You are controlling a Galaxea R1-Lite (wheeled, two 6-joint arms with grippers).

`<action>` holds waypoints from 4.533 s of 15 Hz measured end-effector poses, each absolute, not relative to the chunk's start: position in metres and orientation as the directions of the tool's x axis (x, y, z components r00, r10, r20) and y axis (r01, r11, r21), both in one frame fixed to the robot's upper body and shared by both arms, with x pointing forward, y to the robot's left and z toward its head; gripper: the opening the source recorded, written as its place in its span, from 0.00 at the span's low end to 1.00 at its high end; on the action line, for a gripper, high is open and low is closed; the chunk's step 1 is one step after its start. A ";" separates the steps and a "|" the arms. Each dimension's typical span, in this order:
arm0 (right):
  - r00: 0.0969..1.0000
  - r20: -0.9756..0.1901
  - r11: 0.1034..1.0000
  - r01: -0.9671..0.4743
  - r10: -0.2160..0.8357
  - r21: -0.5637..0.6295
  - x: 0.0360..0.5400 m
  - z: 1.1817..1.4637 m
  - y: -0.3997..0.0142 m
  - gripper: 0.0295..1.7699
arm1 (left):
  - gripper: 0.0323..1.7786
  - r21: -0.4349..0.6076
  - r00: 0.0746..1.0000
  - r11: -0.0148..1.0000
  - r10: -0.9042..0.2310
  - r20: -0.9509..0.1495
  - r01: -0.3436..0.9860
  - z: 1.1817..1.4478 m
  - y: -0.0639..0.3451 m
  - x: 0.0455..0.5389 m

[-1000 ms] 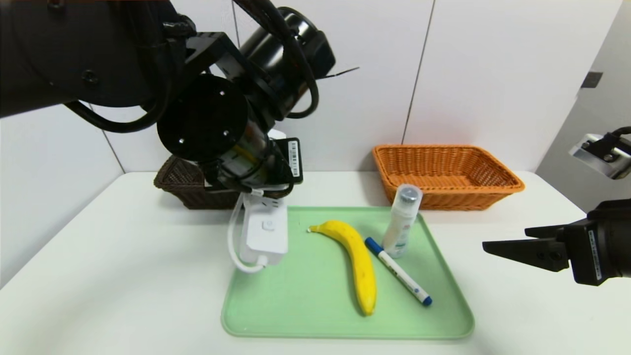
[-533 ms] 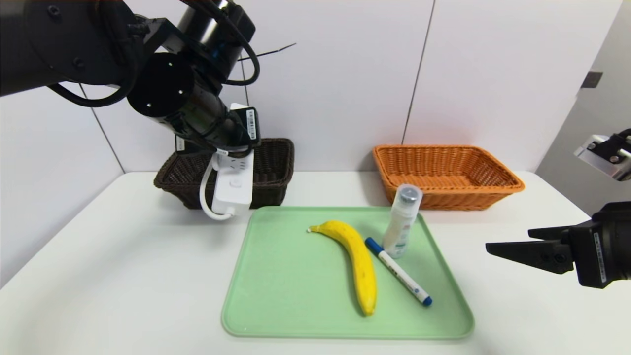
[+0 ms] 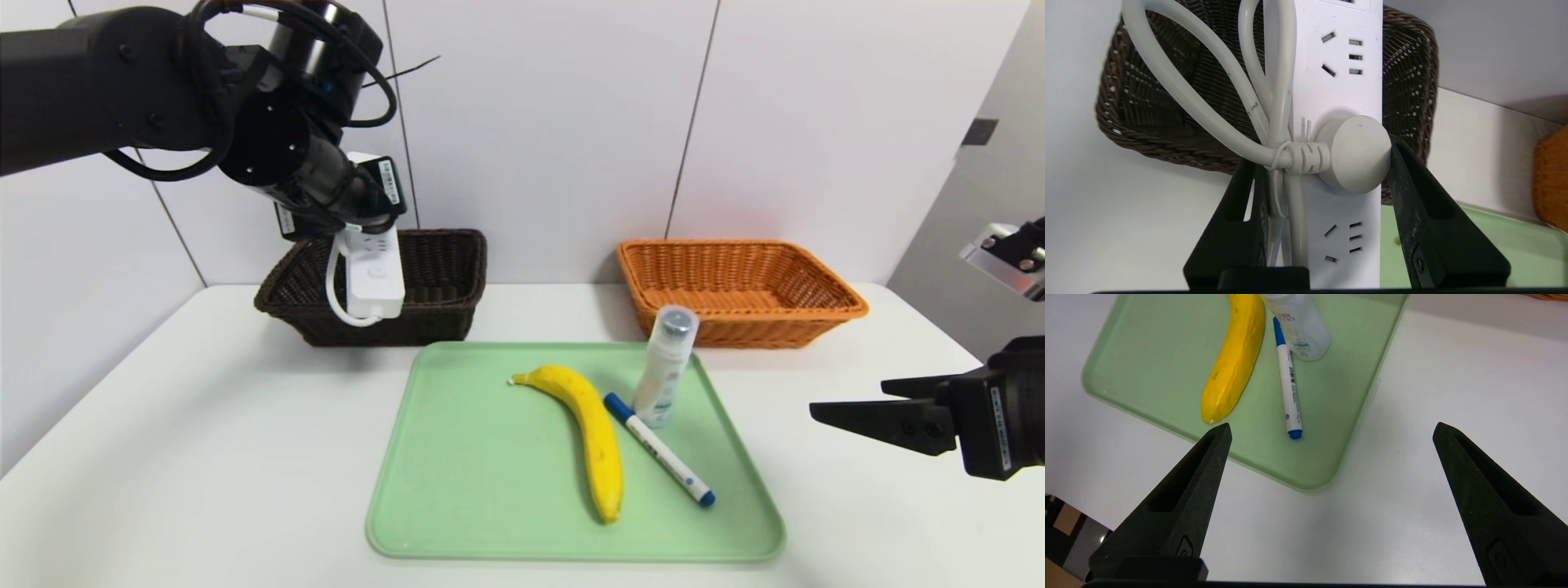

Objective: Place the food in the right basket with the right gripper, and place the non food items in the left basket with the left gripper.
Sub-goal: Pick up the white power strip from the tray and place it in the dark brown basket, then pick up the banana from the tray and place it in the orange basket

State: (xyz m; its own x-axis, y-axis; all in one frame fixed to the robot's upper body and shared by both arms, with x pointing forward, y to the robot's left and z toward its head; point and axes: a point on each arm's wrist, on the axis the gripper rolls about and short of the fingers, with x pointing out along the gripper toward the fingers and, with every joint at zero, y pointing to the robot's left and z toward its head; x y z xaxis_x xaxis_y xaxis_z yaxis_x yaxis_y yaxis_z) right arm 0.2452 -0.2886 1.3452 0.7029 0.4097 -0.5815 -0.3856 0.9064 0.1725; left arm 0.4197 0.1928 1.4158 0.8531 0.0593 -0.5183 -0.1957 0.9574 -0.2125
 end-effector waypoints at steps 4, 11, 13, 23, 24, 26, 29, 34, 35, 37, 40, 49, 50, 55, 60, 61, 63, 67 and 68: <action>0.710 -0.573 0.907 -0.384 0.409 0.172 0.241 1.347 -0.290 0.96 | 0.48 -0.026 0.859 0.993 0.090 -0.504 -0.119 1.417 0.215 0.431; 0.718 -0.572 0.914 -0.367 0.396 0.171 0.237 1.345 -0.294 0.96 | 0.48 0.293 0.850 0.941 0.012 -0.527 0.168 1.425 0.239 0.427; 0.722 -0.571 0.916 -0.363 0.391 0.170 0.237 1.345 -0.296 0.96 | 0.48 0.364 0.831 0.892 -0.021 -0.556 0.267 1.425 0.242 0.421; 0.723 -0.571 0.918 -0.360 0.388 0.168 0.236 1.345 -0.296 0.96 | 0.48 0.657 0.816 0.525 -0.135 -0.563 0.541 1.421 0.251 0.431; 0.723 -0.571 0.917 -0.361 0.389 0.168 0.237 1.345 -0.296 0.96 | 0.48 0.670 0.809 0.489 -0.142 -0.570 0.559 1.417 0.251 0.435; 0.721 -0.573 0.917 -0.361 0.389 0.169 0.237 1.344 -0.296 0.96 | 0.48 0.692 0.807 0.442 -0.147 -0.572 0.571 1.409 0.250 0.446; 0.718 -0.577 0.918 -0.359 0.388 0.170 0.237 1.344 -0.296 0.96 | 0.48 0.719 0.836 0.438 -0.172 -0.522 0.539 1.395 0.242 0.471; 0.708 -0.592 0.919 -0.356 0.385 0.172 0.238 1.339 -0.295 0.96 | 0.48 0.697 0.815 0.441 -0.168 -0.555 0.566 1.361 0.236 0.499; 0.706 -0.595 0.919 -0.355 0.384 0.172 0.238 1.338 -0.295 0.96 | 0.48 0.690 0.808 0.442 -0.167 -0.565 0.574 1.356 0.235 0.502; 0.704 -0.597 0.919 -0.354 0.384 0.173 0.238 1.337 -0.295 0.96 | 0.48 0.682 0.799 0.441 -0.164 -0.579 0.584 1.349 0.235 0.506; 0.705 -0.599 0.921 -0.351 0.380 0.171 0.238 1.337 -0.296 0.96 | 0.48 0.678 0.795 0.440 -0.163 -0.585 0.589 1.346 0.234 0.508; 0.704 -0.601 0.921 -0.349 0.380 0.173 0.235 1.335 -0.296 0.96 | 0.81 0.637 0.820 0.557 -0.155 -0.552 0.534 1.357 0.241 0.506; 0.706 -0.598 0.921 -0.350 0.380 0.173 0.234 1.336 -0.297 0.96 | 0.82 0.625 0.831 0.590 -0.154 -0.534 0.511 1.364 0.244 0.503; 0.717 -0.583 0.921 -0.348 0.383 0.176 0.230 1.338 -0.298 0.96 | 0.89 0.464 0.882 0.807 -0.142 -0.450 0.367 1.409 0.259 0.472; 0.727 -0.568 0.921 -0.343 0.385 0.185 0.226 1.341 -0.299 0.96 | 0.92 0.193 0.880 0.952 -0.127 -0.458 0.238 1.443 0.272 0.427; 0.728 -0.567 0.921 -0.343 0.386 0.187 0.226 1.341 -0.299 0.96 | 0.93 0.135 0.876 0.968 -0.127 -0.466 0.212 1.447 0.274 0.419; 0.730 -0.565 0.921 -0.343 0.386 0.186 0.226 1.341 -0.299 0.96 | 0.93 0.015 0.849 0.988 -0.122 -0.514 0.151 1.451 0.277 0.401; 0.730 -0.564 0.921 -0.343 0.387 0.187 0.225 1.342 -0.299 0.96 | 0.94 -0.172 0.779 0.985 -0.128 -0.614 0.027 1.453 0.277 0.360; 0.731 -0.563 0.921 -0.343 0.386 0.186 0.226 1.343 -0.299 0.96 | 0.94 -0.196 0.765 0.981 -0.135 -0.629 0.011 1.451 0.276 0.351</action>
